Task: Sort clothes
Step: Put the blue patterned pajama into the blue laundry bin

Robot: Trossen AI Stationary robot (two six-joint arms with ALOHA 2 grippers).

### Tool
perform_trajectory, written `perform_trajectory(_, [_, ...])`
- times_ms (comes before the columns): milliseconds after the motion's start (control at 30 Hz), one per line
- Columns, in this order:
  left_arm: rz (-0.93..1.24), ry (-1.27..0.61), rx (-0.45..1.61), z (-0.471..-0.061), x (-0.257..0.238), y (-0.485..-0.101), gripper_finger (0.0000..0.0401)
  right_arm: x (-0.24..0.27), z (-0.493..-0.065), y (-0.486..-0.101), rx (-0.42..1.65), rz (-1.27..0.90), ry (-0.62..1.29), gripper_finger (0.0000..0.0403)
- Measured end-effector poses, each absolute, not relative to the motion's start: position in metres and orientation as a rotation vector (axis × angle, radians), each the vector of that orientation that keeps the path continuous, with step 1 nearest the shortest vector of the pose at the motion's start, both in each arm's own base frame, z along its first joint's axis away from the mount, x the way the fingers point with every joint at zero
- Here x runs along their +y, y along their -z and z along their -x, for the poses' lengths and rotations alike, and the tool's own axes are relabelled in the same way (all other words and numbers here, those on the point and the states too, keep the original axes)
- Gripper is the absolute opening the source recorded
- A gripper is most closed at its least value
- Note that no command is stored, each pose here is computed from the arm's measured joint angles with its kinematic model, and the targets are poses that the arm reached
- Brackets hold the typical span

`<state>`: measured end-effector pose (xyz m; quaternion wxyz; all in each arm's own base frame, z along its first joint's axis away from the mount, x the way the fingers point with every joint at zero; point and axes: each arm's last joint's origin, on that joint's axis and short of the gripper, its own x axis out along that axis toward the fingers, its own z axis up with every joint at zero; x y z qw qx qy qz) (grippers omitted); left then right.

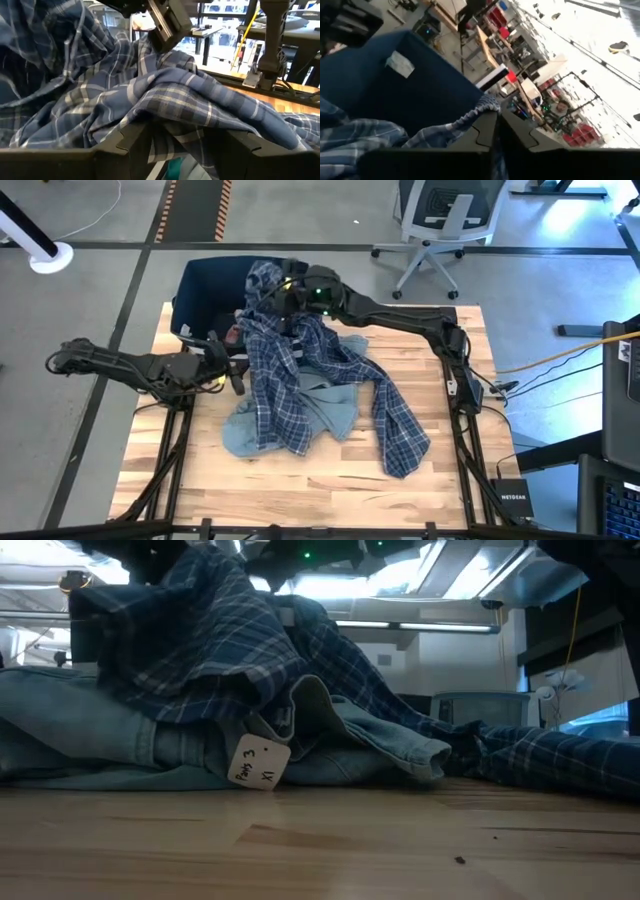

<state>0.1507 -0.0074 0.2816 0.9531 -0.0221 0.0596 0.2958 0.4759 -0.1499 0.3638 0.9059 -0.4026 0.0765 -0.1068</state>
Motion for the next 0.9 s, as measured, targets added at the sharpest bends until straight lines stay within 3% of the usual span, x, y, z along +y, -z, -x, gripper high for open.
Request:
perform_trajectory(233, [0.054,-0.603,0.129,-0.15,-0.007,-0.28,0.0169,-0.141,-0.471,-0.363,0.297,0.842,0.261,0.0128])
perform_trajectory(433, [0.055,-0.603,0.134,-0.15,-0.007,-0.28,0.0169,-0.128,-0.441,-0.386,0.494,0.981,0.256,0.0206])
perform_trajectory(700, [0.079,-0.545,0.144,-0.151,-0.009,-0.279,0.0169,-0.091,-0.374,-0.432,0.694,1.012,0.21,0.0226])
perform_trajectory(900, [0.093,-0.492,0.167,-0.152,-0.01,-0.277,0.0169,-0.058,-0.336,-0.427,0.895,0.846,0.01,0.0227])
